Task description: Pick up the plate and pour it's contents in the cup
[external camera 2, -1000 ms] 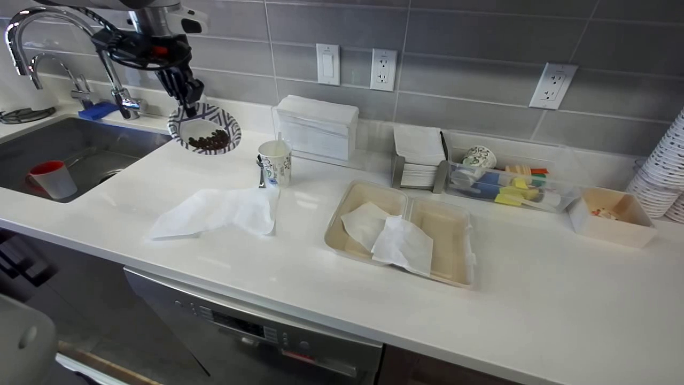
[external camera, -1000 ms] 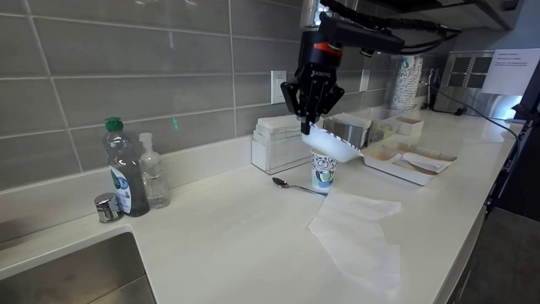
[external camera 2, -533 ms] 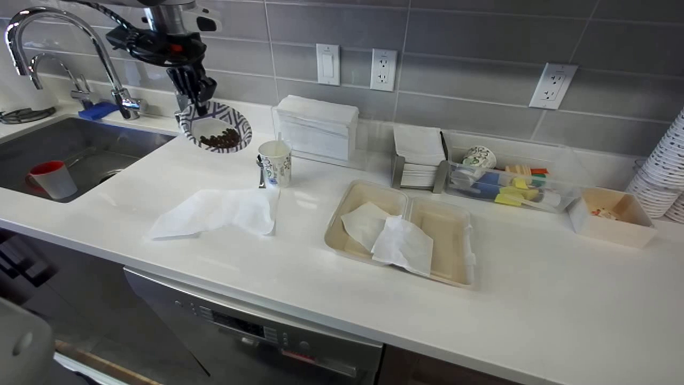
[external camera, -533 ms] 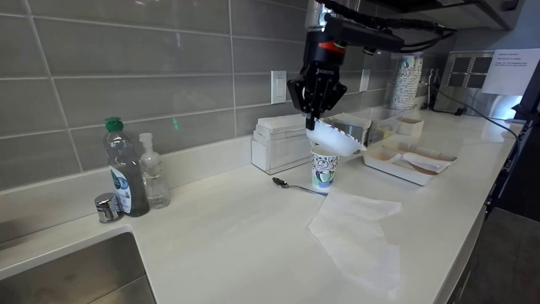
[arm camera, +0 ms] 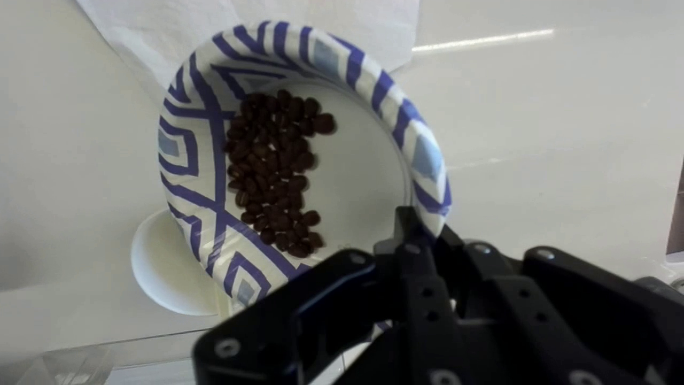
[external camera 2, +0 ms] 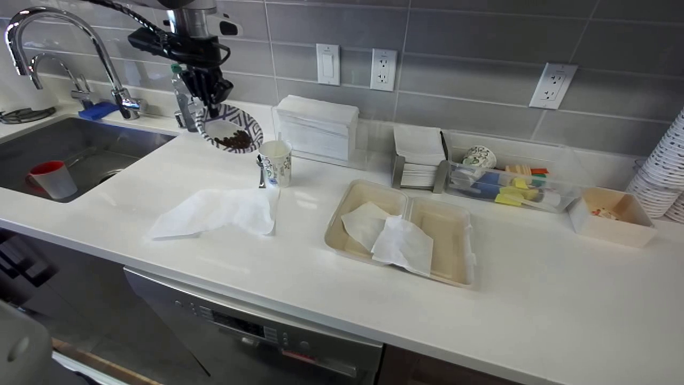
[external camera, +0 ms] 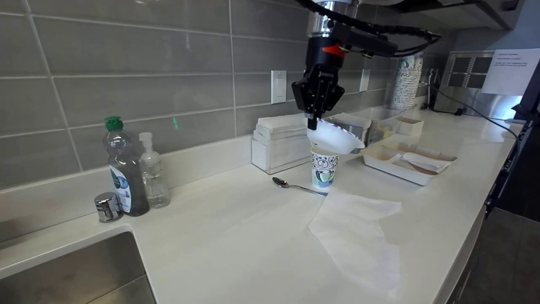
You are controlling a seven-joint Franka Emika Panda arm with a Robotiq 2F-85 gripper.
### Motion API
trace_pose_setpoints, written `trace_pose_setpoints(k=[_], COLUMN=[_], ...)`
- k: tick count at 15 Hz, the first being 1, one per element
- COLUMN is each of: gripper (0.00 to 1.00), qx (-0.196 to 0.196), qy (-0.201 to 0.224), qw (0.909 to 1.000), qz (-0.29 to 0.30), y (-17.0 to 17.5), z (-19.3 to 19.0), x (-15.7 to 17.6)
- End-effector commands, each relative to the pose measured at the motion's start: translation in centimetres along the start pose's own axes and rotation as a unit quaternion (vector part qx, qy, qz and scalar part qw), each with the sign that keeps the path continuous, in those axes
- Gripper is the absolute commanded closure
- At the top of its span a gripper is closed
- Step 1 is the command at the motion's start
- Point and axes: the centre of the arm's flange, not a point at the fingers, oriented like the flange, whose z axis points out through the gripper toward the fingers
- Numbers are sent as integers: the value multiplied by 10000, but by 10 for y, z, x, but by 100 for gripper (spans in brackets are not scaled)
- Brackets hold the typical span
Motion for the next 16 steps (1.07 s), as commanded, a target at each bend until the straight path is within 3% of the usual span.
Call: trace_pose_setpoints(k=[1, 16], gripper=[99, 99], qx=[192, 1169], qy=[-187, -217], qw=[9993, 9915], qz=[-273, -518], y=[2, 31], z=[6, -2], x=[23, 51])
